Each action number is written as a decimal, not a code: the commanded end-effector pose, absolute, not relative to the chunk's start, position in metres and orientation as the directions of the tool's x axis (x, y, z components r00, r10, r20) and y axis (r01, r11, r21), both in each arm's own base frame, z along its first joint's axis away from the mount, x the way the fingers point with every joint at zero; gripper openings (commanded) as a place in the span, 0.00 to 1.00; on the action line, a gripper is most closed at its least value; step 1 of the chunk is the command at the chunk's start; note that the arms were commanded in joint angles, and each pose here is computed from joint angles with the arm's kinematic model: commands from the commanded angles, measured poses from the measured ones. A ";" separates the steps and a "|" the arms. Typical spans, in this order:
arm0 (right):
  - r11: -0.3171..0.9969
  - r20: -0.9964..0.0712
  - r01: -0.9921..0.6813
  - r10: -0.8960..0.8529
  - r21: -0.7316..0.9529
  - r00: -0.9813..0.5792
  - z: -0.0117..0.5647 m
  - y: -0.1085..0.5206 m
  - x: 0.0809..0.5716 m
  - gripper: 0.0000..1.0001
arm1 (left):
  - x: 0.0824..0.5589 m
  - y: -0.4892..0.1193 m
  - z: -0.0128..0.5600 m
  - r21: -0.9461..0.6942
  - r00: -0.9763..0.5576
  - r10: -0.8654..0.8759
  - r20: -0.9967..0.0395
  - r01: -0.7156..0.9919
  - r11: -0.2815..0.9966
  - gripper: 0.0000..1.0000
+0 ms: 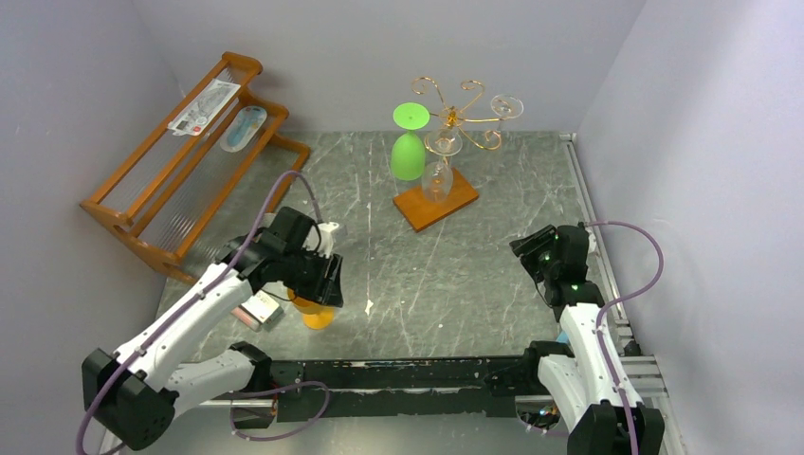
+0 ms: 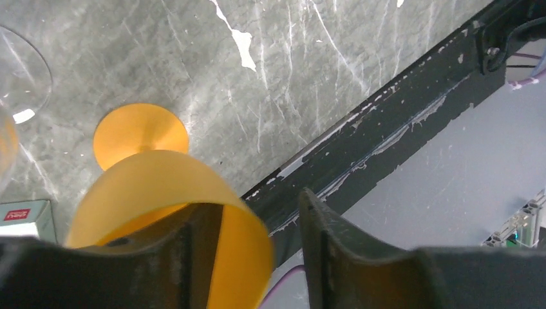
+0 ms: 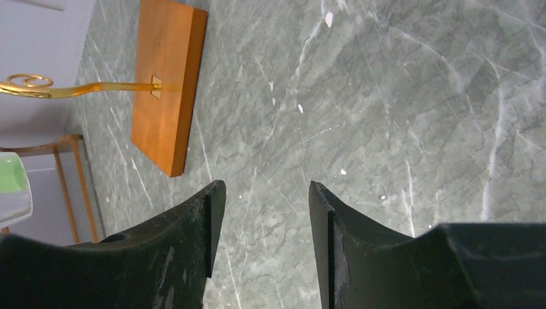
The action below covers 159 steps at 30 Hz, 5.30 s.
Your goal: Place the wine glass upside down on the wine glass rack
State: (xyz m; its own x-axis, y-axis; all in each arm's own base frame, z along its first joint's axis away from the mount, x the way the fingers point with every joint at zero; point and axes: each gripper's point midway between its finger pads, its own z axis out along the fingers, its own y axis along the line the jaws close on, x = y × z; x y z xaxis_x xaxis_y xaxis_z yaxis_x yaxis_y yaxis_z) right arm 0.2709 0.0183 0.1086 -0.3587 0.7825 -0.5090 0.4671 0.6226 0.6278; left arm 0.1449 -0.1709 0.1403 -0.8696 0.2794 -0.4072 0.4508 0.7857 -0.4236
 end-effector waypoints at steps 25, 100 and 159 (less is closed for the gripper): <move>0.635 -0.602 -0.113 0.639 0.764 -0.478 0.207 0.096 0.280 0.61 | 0.161 -0.264 0.349 -0.421 -0.443 -0.018 -0.896 0.837 0.349 0.05; 0.085 -0.398 -0.772 0.889 0.630 -0.227 0.552 0.325 0.205 0.00 | 0.130 -0.219 0.486 -0.184 -0.001 -0.659 -0.752 0.961 0.208 0.30; 0.546 -0.956 -0.797 -0.026 -0.258 0.291 0.358 0.316 0.194 0.00 | 0.172 -0.284 0.402 -0.783 -0.692 -0.414 -0.592 0.615 0.091 0.50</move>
State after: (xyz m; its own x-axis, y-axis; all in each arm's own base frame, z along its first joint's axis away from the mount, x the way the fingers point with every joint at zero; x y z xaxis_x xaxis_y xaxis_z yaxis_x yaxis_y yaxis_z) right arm 0.1992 0.3144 0.3646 0.2891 -0.0075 -0.9573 -0.7829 0.5737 -0.2409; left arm 0.1874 -0.2762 0.3980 -0.6384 -0.4680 -0.6111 0.6117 0.1735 -0.7718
